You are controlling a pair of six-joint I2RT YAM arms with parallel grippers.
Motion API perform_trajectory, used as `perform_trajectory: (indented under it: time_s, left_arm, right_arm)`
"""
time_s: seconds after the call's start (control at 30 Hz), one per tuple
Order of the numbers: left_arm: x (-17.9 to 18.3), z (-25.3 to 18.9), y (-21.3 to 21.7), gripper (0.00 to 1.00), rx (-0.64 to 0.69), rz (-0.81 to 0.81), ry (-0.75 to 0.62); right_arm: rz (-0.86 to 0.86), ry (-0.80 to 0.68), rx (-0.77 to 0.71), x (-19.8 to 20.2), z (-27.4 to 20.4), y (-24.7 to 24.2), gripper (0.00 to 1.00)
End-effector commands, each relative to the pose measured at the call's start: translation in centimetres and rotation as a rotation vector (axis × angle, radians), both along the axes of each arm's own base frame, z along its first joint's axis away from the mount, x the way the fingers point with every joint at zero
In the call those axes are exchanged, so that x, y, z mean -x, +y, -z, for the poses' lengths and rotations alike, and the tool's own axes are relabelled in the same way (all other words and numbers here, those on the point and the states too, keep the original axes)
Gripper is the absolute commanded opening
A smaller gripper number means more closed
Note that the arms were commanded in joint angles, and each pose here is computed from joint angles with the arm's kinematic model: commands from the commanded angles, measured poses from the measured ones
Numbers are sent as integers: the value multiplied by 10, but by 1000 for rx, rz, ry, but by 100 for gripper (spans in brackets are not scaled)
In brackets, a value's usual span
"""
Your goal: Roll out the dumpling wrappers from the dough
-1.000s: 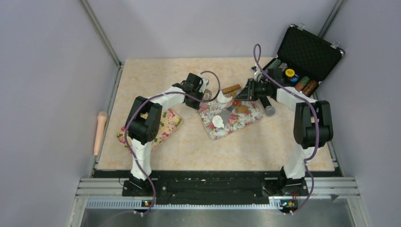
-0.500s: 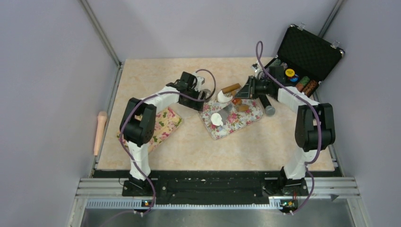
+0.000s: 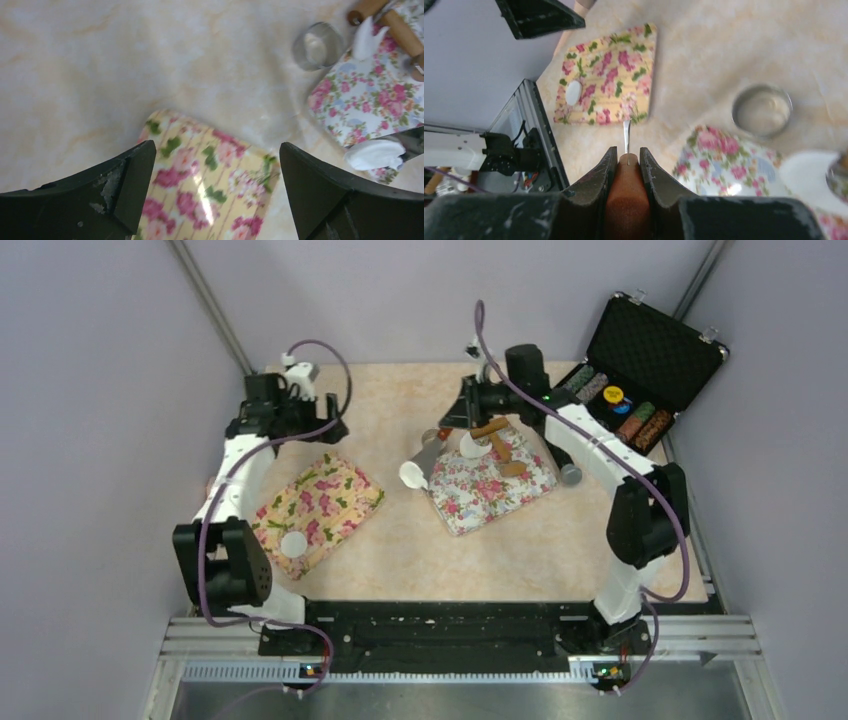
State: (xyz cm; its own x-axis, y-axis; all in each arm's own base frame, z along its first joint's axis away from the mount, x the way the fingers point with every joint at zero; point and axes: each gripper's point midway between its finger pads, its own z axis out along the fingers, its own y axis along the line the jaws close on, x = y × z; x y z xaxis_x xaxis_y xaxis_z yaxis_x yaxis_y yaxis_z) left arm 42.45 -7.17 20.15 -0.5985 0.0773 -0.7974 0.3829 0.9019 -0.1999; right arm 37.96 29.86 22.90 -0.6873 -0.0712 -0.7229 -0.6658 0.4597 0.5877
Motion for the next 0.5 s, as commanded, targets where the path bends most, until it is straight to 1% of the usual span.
perform_trajectory:
  time_s: [0.0, 0.07, 0.1, 0.2, 0.27, 0.37, 0.47]
  left_arm:
    - [45, 11, 62, 99, -15, -102, 54]
    - [65, 15, 91, 99, -22, -176, 67]
    - [75, 15, 104, 99, -21, -210, 69]
    - [101, 15, 144, 99, -24, -331, 69]
    - [118, 17, 171, 99, -7, -420, 75]
    - [144, 25, 204, 99, 61, -530, 97]
    - [157, 38, 218, 99, 149, -589, 109]
  right_arm:
    - [-46, -199, 60, -5, -36, 62, 0]
    - [-59, -270, 98, -8, -37, 93, 0]
    - [-71, -298, 128, -10, -30, 110, 0]
    - [-90, -449, 228, -11, -20, 151, 0]
    - [-123, -556, 289, 1, -12, 182, 0]
    - [-148, -658, 359, 12, -2, 207, 0]
    - [-163, -719, 404, 23, 7, 222, 0]
